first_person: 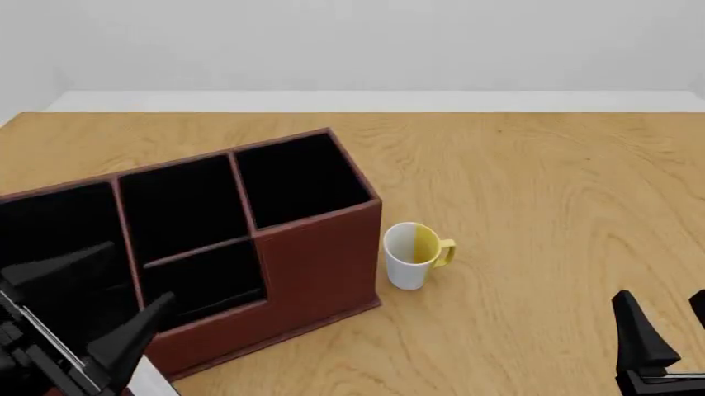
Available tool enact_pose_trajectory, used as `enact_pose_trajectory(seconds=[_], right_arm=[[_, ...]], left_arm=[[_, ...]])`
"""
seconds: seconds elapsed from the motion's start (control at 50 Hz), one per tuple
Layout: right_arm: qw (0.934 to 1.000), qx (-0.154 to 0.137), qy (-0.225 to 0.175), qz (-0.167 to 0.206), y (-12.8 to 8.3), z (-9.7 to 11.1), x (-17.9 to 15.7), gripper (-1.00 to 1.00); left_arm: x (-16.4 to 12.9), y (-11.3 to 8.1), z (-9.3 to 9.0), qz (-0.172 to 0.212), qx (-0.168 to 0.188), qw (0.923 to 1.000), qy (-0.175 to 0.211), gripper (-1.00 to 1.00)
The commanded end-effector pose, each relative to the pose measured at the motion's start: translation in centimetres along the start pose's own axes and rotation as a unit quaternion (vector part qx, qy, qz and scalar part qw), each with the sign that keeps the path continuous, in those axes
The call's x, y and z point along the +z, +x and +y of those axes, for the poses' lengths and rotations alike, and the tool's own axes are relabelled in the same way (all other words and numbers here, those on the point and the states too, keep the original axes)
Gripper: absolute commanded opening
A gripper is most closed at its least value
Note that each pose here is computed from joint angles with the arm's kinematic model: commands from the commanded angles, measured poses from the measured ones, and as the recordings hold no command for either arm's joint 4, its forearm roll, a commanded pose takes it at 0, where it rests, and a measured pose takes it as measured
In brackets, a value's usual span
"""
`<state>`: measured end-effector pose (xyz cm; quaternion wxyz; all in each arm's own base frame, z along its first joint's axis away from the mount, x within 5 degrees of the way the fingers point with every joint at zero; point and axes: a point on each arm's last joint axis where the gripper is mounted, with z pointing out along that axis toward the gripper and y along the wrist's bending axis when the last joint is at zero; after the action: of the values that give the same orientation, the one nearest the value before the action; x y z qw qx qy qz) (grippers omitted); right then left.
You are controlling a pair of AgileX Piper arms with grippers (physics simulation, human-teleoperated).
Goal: Pick up the book and place it in the front compartment of the caddy.
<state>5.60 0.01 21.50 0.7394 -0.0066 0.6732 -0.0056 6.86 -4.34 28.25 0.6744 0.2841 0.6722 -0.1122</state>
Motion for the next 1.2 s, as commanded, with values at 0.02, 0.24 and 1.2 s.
enact_pose_trajectory(seconds=[0.02,0.24,1.2], right_arm=[[1.0,0.001,0.0,0.001,0.0,0.0,0.0,1.0],[1.0,0.001,0.0,0.0,0.0,0.0,0.0,1.0],[1.0,0.0,0.0,0.0,0.0,0.0,0.0,1.0]], left_arm=[[0.3,-2.3,-1.1,0.02,0.024,0.9947,0.098,1.0],[0.5,-3.5,-2.1,0.048,0.077,0.9805,0.174,1.0],[0.3,-7.8,-6.1,0.174,0.243,0.861,0.412,1.0]])
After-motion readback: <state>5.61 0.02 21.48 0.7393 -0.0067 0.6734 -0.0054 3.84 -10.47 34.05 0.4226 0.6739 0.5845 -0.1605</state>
